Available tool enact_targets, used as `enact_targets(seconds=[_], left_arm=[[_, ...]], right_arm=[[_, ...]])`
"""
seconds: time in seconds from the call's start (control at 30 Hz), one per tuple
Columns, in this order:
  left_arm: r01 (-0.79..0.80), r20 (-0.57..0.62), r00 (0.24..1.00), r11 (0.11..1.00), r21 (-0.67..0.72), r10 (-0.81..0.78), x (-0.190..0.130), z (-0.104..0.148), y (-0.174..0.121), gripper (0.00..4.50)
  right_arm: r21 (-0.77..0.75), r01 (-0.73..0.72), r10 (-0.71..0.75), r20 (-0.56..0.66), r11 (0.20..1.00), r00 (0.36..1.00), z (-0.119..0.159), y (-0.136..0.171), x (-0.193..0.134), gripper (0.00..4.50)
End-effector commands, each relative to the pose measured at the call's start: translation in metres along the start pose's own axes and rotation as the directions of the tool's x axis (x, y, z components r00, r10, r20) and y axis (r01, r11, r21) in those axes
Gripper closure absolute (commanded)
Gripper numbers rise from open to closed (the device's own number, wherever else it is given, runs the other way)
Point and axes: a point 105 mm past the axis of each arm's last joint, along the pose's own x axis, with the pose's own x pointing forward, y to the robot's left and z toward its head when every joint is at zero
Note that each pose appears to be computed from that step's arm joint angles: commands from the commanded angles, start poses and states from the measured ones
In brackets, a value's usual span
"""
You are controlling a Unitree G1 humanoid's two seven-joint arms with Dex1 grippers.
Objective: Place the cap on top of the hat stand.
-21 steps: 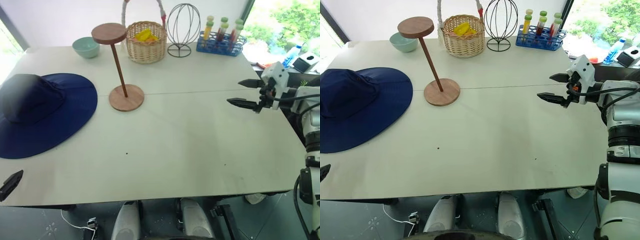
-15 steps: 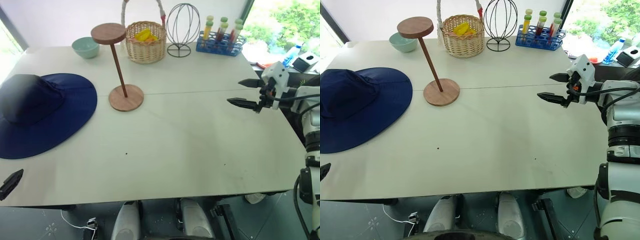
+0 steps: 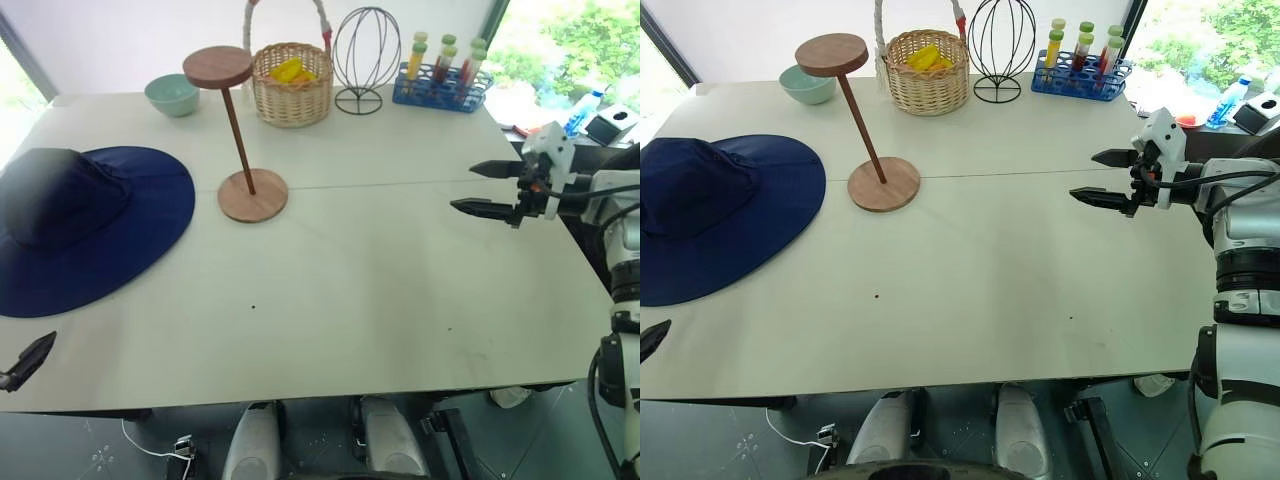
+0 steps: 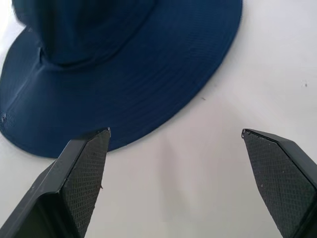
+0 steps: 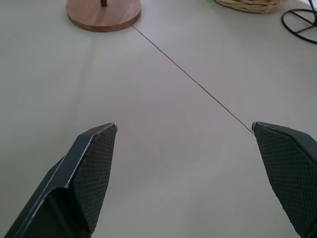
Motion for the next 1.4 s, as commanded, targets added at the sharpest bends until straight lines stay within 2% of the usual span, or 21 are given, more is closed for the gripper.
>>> enact_targets(seconds=[0.03, 0.13, 0.2, 0.43, 0.57, 0.73, 0.87, 1.07, 1.17, 1.4], left_arm=[[0.005, -0.033, 0.999, 0.970, 0.242, 0.003, 0.005, 0.005, -0.001, 0.06], [-0.023, -0.059, 0.997, 0.915, 0.402, 0.050, 0.015, 0.001, 0.006, 0.06], [-0.054, -0.031, 0.997, 0.893, 0.448, 0.076, 0.023, 0.004, 0.007, 0.06], [-0.162, 0.062, 0.986, 0.797, 0.582, 0.155, 0.057, 0.011, -0.007, 0.06], [-0.169, 0.078, 0.985, 0.750, 0.639, 0.156, 0.078, 0.006, -0.024, 0.06], [-0.189, 0.083, 0.980, 0.716, 0.672, 0.181, 0.100, 0.000, -0.028, 0.06], [-0.231, 0.111, 0.970, 0.664, 0.711, 0.218, 0.117, 0.000, -0.022, 0.06], [-0.264, 0.118, 0.958, 0.646, 0.716, 0.261, 0.140, -0.003, -0.018, 0.06], [-0.301, 0.137, 0.943, 0.602, 0.740, 0.303, 0.148, 0.000, -0.013, 0.06], [-0.332, 0.105, 0.913, 0.567, 0.754, 0.394, 0.169, -0.004, 0.003, 0.06]], right_arm=[[-0.078, -0.146, 0.151, 0.062, 0.986, 0.987, 0.040, 0.027, 0.000, 0.00], [-0.100, -0.267, 0.274, 0.062, 0.958, 0.960, 0.051, 0.059, 0.006, 0.00], [-0.129, -0.325, 0.334, 0.057, 0.937, 0.941, 0.057, 0.079, 0.010, 0.00], [-0.149, -0.361, 0.378, 0.110, 0.921, 0.919, 0.079, 0.108, 0.015, 0.00], [-0.150, -0.331, 0.350, 0.132, 0.932, 0.927, 0.086, 0.108, 0.016, 0.00], [-0.127, -0.302, 0.320, 0.162, 0.945, 0.933, 0.093, 0.106, 0.016, 0.00], [-0.115, -0.282, 0.299, 0.169, 0.952, 0.939, 0.094, 0.106, 0.016, 0.00], [-0.100, -0.258, 0.274, 0.203, 0.961, 0.940, 0.101, 0.107, 0.016, 0.00], [-0.093, -0.250, 0.265, 0.214, 0.964, 0.940, 0.103, 0.107, 0.016, 0.00], [-0.091, -0.233, 0.248, 0.229, 0.968, 0.941, 0.107, 0.105, 0.016, 0.00]])
